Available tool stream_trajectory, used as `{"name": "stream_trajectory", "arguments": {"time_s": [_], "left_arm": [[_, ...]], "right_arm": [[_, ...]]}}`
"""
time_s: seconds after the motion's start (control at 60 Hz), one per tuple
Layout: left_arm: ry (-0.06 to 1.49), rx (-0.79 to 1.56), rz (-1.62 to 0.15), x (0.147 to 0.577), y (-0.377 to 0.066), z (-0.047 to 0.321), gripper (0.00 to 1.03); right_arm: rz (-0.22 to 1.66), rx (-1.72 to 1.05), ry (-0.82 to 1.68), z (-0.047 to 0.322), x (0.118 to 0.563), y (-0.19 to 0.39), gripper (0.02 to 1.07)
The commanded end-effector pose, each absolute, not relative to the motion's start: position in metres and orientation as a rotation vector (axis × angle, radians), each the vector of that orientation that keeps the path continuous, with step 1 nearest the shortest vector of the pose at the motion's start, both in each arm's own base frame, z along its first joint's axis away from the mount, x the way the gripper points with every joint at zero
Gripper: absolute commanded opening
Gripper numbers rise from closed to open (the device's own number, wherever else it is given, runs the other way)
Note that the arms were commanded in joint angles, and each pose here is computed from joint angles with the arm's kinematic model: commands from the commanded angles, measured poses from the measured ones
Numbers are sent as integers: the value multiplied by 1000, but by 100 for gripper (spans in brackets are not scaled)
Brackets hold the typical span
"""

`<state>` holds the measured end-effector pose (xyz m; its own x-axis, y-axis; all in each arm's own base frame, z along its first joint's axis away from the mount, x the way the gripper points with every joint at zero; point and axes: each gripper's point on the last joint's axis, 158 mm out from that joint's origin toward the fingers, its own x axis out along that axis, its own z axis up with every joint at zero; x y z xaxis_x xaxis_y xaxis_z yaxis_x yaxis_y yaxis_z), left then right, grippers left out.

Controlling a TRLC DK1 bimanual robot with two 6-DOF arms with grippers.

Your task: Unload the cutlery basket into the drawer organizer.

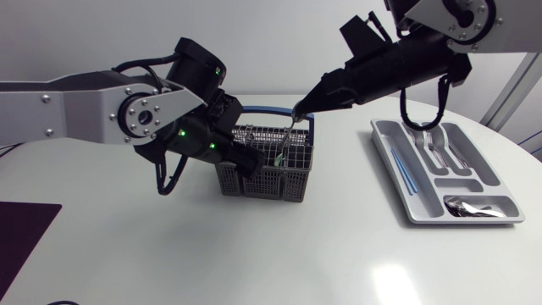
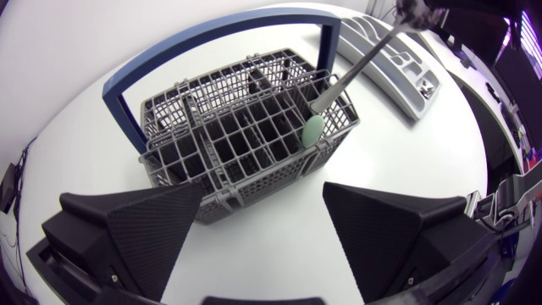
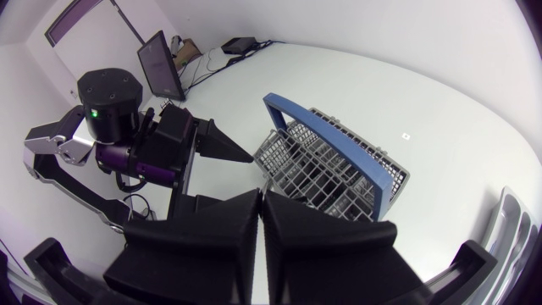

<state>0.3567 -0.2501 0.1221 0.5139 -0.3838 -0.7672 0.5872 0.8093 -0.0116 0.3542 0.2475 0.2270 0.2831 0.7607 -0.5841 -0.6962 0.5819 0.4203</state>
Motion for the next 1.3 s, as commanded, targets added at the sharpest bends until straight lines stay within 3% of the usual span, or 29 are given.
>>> {"name": "stream_trajectory", "arguments": {"time_s": [0.0, 0.433, 1.283], "left_arm": [[837, 321, -628, 342, -250, 121, 99], [793, 451, -737, 316, -264, 124, 99], [848, 362, -883, 296, -289, 120, 99]], "right_arm": [[973, 100, 826, 235, 350, 239, 7], [865, 107, 833, 236, 338, 163, 7], [185, -210, 997, 143, 311, -64, 7]]}}
